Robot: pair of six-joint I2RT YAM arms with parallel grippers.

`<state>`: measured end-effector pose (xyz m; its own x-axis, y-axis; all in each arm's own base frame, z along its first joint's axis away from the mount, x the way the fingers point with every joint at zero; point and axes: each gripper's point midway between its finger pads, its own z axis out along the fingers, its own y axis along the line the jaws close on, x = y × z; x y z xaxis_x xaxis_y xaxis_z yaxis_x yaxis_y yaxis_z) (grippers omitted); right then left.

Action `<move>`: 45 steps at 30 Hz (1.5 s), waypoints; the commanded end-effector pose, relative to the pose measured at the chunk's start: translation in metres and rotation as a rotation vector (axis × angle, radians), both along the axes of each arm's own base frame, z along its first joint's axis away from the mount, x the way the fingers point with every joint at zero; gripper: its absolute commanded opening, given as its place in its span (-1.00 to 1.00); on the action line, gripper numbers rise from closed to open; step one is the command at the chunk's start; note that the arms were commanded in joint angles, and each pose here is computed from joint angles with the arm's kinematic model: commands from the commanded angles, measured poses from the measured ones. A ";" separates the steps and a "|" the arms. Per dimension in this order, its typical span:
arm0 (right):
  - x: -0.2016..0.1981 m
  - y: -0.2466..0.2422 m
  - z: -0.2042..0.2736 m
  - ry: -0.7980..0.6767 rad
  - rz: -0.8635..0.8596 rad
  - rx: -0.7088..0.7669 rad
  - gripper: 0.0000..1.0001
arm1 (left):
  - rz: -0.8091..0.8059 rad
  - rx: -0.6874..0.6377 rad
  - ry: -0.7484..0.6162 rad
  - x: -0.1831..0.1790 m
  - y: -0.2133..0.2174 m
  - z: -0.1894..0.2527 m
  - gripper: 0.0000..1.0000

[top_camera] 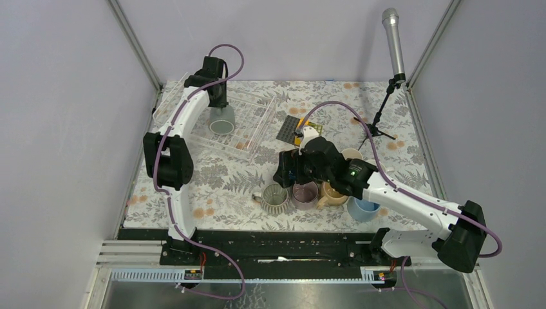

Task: Unload the cups from the dish rack
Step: Unload the cup from the dish rack, then place the cup at the corner of the board.

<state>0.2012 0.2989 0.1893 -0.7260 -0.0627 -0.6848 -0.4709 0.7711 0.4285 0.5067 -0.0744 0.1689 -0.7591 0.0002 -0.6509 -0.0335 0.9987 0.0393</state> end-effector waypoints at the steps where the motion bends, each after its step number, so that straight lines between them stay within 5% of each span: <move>1: 0.026 0.002 0.042 -0.119 -0.036 0.063 0.99 | -0.030 -0.012 -0.211 0.010 -0.005 0.085 -1.00; 31: 0.147 -0.015 0.107 -0.202 -0.080 0.282 0.99 | -0.149 -0.104 -0.320 -0.044 -0.065 0.173 -1.00; 45: 0.149 -0.039 0.117 -0.263 0.014 0.285 0.99 | -0.338 -0.178 -0.317 -0.110 -0.136 0.201 -1.00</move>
